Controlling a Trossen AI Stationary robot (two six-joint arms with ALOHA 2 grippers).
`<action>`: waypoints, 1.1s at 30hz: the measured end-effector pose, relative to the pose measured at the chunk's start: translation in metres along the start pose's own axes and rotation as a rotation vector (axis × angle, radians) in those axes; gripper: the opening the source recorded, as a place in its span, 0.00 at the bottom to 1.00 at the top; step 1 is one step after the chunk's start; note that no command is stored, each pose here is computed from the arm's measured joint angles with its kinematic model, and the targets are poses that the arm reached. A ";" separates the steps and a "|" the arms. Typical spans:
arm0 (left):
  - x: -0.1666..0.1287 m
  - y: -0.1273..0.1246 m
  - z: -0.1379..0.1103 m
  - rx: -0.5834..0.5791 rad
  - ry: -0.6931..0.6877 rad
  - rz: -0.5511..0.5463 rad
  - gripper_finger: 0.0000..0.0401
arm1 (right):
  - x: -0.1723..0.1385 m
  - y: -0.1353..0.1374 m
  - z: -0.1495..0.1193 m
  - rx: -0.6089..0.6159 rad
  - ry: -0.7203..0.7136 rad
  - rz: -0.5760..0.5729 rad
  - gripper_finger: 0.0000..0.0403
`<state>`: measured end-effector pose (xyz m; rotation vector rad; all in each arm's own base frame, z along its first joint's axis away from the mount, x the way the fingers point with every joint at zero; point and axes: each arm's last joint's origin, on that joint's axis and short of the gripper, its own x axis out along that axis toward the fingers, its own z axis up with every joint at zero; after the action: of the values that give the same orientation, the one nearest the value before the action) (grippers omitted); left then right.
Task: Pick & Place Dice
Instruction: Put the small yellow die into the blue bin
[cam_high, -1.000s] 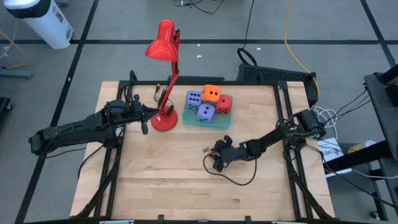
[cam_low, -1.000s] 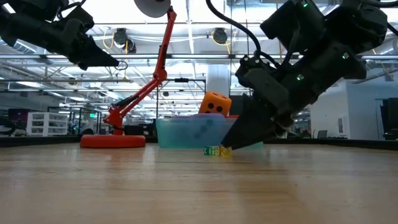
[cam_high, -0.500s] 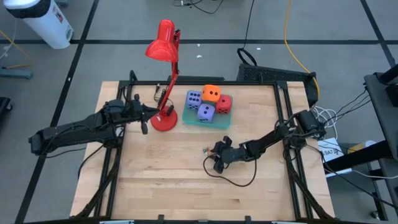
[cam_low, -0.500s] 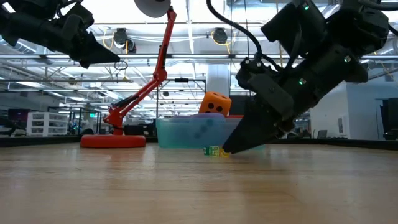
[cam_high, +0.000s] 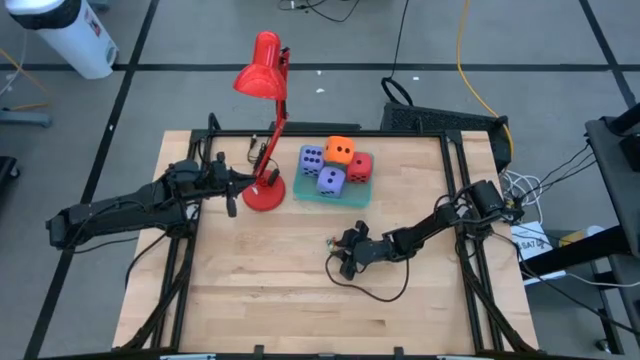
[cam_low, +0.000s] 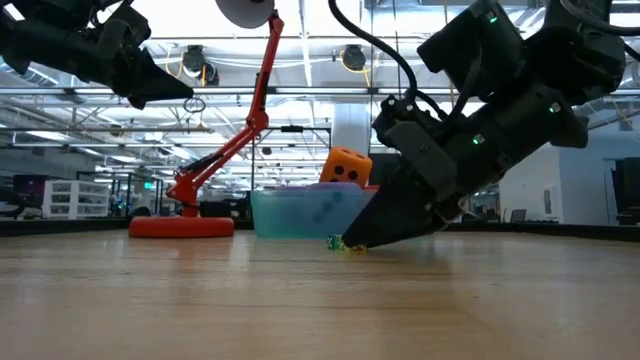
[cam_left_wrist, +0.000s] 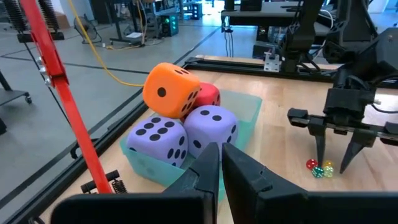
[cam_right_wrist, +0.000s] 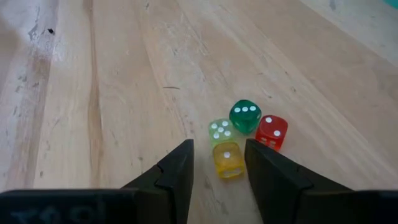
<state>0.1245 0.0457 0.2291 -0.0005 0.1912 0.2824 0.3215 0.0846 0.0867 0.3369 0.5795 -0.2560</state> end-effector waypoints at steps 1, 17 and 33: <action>0.000 0.000 0.000 0.000 0.000 0.000 0.08 | 0.000 0.000 0.000 -0.002 0.000 0.001 0.35; 0.000 0.000 0.000 -0.010 0.001 0.001 0.08 | 0.000 -0.002 -0.004 -0.002 0.048 -0.014 0.11; 0.000 -0.001 -0.001 -0.027 0.014 -0.027 0.08 | -0.021 0.008 0.016 -0.076 0.042 0.117 0.11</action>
<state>0.1244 0.0448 0.2278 -0.0312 0.2009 0.2584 0.3150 0.0887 0.1128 0.3021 0.6074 -0.1137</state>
